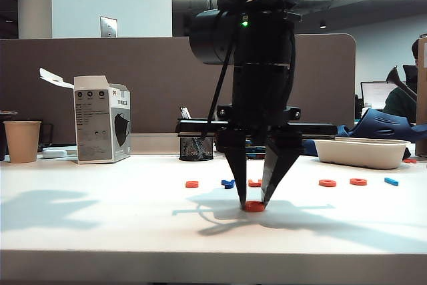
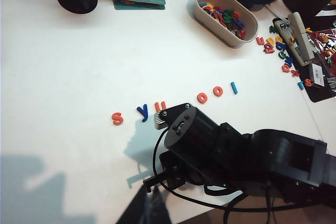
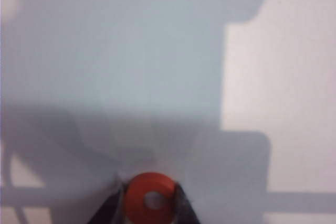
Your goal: Select the appropriate letters from the row of letter magnets placed on the table to arrange into the word "cool".
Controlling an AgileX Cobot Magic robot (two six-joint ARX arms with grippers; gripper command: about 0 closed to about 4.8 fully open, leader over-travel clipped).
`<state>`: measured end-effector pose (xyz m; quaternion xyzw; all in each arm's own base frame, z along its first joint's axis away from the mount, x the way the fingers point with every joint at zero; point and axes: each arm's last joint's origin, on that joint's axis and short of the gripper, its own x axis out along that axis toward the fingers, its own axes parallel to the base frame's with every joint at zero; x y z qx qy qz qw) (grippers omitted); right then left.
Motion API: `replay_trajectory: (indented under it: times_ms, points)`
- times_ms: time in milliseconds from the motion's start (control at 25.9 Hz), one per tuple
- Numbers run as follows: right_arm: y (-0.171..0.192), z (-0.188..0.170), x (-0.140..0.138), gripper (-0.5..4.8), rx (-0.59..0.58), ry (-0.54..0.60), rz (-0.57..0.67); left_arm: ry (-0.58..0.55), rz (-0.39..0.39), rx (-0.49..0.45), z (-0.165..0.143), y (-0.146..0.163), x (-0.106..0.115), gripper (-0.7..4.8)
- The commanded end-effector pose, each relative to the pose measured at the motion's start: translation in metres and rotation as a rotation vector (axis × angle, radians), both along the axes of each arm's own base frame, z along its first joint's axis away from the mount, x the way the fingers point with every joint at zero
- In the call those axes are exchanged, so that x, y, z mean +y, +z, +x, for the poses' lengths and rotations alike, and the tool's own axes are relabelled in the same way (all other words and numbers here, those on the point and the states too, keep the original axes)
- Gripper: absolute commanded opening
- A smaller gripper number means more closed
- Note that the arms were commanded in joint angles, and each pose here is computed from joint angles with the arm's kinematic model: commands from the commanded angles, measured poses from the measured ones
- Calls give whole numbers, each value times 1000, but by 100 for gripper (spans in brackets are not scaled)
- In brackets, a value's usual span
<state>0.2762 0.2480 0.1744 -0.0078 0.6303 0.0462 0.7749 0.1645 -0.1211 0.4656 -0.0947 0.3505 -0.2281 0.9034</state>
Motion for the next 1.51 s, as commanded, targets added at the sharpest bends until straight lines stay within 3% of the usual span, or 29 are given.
replay_trajectory:
  times_ms: [39, 193, 386, 811, 1120, 1197, 1236, 1274, 1506]
  points:
    - [-3, 0, 1, 165, 11, 1, -1, -4, -3, -4, -1, 1, 1, -4]
    - [-3, 0, 1, 198, 10, 2, 0, -4, -2, -5, -1, 1, 1, -4]
    - [-1, 0, 0, 281, 6, 0, 3, -4, -3, -5, -1, 1, 1, -4]
    - [8, 10, -5, 281, -1, 30, 11, -4, -2, -5, -1, 1, 1, -4]
    - [63, 42, -14, 279, -122, 63, 10, -4, 0, -2, -1, 1, 1, -4]
    - [78, 53, -25, 171, -164, 68, -18, -4, 0, -1, -1, 1, 1, -4]
    - [80, 57, -29, 64, -177, 73, -38, -4, 1, 0, -1, 1, 1, -4]
    - [82, 61, -35, -5, -189, 89, -62, -4, 2, 1, -1, 1, 1, -4]
    - [74, 82, -71, -6, -162, 38, -126, -4, 1, 0, -1, 1, 1, -4]
